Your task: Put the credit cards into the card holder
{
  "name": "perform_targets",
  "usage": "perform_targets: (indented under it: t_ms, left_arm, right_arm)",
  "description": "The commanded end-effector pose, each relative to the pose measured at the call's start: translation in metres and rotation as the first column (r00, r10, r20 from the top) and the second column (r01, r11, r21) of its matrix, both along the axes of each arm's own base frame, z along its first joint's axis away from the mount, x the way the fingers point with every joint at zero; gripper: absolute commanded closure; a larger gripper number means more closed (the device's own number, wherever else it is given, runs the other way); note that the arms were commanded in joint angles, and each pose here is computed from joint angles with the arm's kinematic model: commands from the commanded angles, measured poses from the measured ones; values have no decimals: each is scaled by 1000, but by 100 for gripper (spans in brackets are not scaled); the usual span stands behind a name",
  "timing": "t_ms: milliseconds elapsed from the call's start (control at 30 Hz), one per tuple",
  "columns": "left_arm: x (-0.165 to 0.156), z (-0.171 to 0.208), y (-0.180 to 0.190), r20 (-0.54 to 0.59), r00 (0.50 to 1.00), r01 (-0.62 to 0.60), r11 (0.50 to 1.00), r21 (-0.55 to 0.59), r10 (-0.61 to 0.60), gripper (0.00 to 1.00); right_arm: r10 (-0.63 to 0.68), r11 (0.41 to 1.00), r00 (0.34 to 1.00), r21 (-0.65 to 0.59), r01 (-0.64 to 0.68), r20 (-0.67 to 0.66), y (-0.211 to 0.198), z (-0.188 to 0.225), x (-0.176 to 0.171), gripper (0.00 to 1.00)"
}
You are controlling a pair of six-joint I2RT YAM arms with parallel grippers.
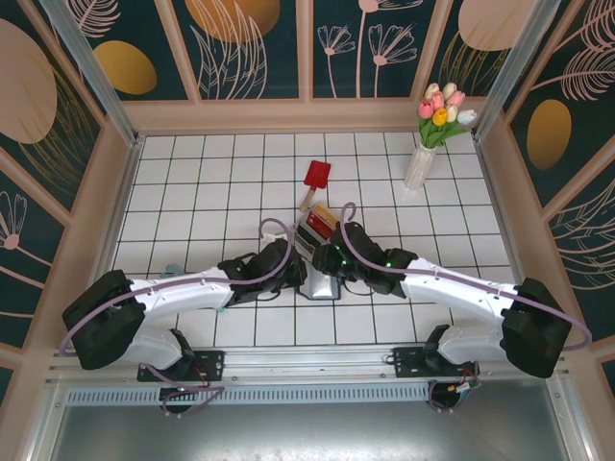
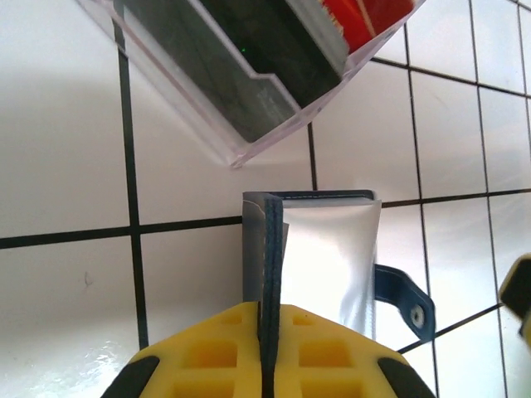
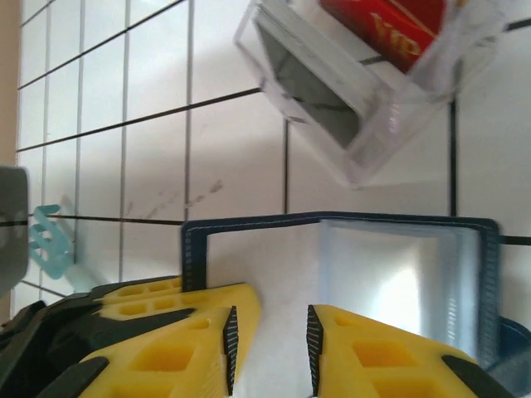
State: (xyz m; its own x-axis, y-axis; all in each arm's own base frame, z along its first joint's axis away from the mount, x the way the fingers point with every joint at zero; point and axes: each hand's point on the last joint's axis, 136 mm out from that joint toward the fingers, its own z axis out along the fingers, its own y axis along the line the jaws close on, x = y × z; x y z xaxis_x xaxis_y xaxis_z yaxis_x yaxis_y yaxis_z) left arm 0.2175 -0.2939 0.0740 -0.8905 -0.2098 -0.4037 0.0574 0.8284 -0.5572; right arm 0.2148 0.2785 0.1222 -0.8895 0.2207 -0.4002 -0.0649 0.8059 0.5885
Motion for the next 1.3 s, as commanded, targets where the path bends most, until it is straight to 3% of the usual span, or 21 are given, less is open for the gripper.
perform_targets:
  t_ms: [0,300,533,767,967,1267]
  left_arm:
    - [-3,-5,-7,-21,1000,-4,998,-63,2,100]
    - [-9,-12,-8,-49,999,-22,991,-130,16,100]
    - [-9,-13,-4,-43,999,-25,994,-109,20,100]
    - [-8,-12,-4,-38,999,-25,994,-104,22,100]
    - [-7,-14,-2,-33,999,-25,996,-89,22,100]
    - [-9,-21,0,-41,999,-21,997,-71,18,100]
  right_arm:
    - [-48,998,999,35,49,-22,-11,-4,-1,67]
    - [22,1000,994,22,-20,-110,-9,-31,-7,62]
    - [65,998,996,5,-65,-60,11,-17,-8,60]
    - [-8,989,986,-149,-18,-167,-5,-65,-20,63]
    - [-94,967,985,-249,56,-145,-37,-71,-19,64]
    - [-130,976,971,-199,89,-200,-64,-88,-27,64]
